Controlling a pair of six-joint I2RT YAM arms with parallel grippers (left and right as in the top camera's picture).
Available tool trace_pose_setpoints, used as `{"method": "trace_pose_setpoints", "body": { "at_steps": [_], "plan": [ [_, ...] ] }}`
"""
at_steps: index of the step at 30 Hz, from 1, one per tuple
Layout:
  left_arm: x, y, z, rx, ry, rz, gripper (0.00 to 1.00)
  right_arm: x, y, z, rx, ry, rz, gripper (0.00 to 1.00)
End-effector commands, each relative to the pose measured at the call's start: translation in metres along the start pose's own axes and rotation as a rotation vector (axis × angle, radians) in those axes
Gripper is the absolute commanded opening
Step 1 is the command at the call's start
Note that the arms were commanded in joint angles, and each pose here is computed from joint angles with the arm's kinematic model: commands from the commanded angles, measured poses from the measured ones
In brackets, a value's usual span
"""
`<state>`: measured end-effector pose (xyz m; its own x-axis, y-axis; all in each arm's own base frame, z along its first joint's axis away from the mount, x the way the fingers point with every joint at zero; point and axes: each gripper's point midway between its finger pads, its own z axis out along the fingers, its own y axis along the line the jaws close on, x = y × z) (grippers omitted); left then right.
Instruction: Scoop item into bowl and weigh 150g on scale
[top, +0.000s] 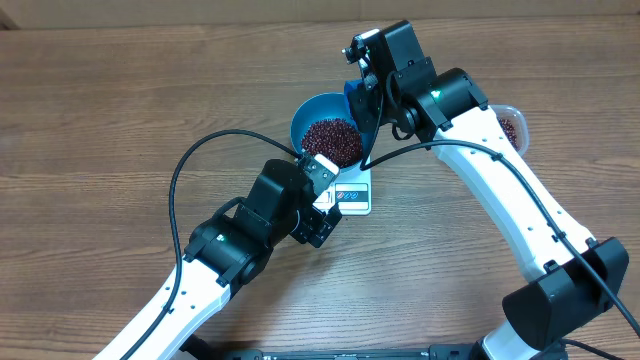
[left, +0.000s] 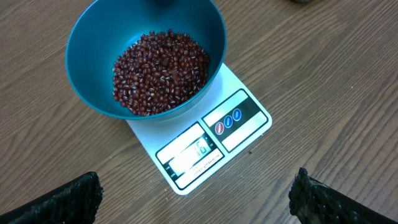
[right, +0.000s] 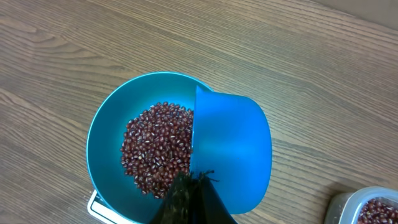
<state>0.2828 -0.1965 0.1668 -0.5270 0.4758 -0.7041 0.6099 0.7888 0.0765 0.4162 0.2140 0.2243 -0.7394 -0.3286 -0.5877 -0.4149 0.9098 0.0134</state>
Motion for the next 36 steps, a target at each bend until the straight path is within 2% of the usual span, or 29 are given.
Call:
{"method": "trace_pose_setpoints", "body": {
  "at_steps": [1,36],
  "plan": [
    [0.002,0.0005,0.0027,-0.005,0.006,-0.005,1.0,-0.0193,0.0023,-0.0251,0.007,-0.078,0.008,0.04],
    [0.0019,0.0005,0.0027,-0.005,0.006,-0.005,1.0,-0.0185,0.0074,-0.0252,0.0,-0.076,-0.001,0.04]
  ]
}}
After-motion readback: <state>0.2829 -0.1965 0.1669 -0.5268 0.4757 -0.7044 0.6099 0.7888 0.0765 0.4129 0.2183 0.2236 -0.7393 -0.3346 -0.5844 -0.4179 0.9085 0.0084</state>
